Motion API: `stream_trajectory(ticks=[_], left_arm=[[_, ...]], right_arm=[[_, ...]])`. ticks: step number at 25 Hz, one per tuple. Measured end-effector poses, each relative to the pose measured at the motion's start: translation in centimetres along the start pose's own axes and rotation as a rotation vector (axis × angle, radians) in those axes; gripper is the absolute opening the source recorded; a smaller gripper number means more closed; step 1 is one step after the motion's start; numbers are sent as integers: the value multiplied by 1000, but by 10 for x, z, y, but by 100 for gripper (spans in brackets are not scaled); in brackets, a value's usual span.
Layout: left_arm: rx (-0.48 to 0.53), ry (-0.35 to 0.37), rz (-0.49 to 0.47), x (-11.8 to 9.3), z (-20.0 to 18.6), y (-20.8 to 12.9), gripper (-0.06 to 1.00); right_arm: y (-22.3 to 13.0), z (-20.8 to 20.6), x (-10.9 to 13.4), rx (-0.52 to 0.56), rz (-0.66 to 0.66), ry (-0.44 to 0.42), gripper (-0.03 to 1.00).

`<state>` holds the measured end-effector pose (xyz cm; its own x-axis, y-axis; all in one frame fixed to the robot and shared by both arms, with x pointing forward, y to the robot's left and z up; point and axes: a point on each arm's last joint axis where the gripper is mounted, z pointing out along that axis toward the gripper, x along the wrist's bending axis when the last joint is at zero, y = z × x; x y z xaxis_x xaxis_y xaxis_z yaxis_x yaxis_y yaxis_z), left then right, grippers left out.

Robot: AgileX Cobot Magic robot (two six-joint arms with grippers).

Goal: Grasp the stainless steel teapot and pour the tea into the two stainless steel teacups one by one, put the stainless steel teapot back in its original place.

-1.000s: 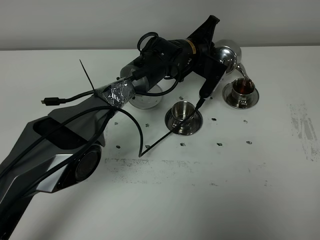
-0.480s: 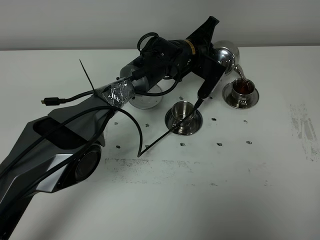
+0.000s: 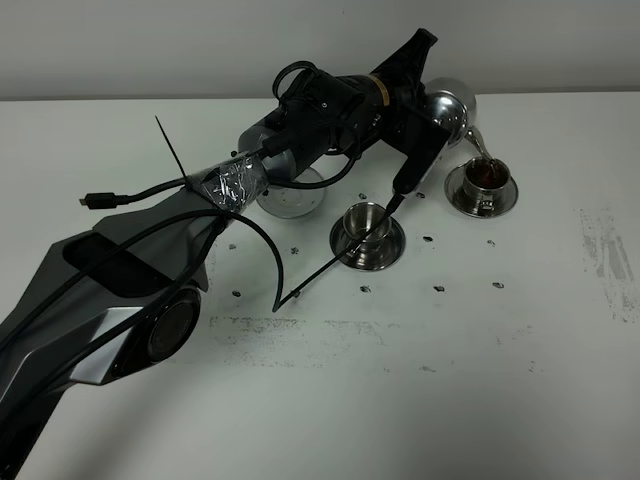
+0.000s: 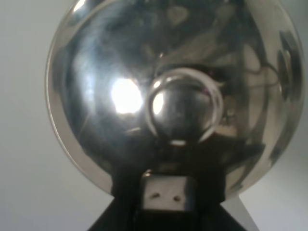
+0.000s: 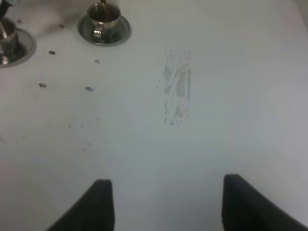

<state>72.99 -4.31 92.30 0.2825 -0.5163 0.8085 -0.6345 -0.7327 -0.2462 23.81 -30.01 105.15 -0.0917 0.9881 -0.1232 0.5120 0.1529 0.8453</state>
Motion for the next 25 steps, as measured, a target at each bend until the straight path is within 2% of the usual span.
stream_trajectory(ticks=[25], left_arm=[[0,-8,1,0,-1,0,19]], right_arm=[[0,0,0,0,0,0,50]])
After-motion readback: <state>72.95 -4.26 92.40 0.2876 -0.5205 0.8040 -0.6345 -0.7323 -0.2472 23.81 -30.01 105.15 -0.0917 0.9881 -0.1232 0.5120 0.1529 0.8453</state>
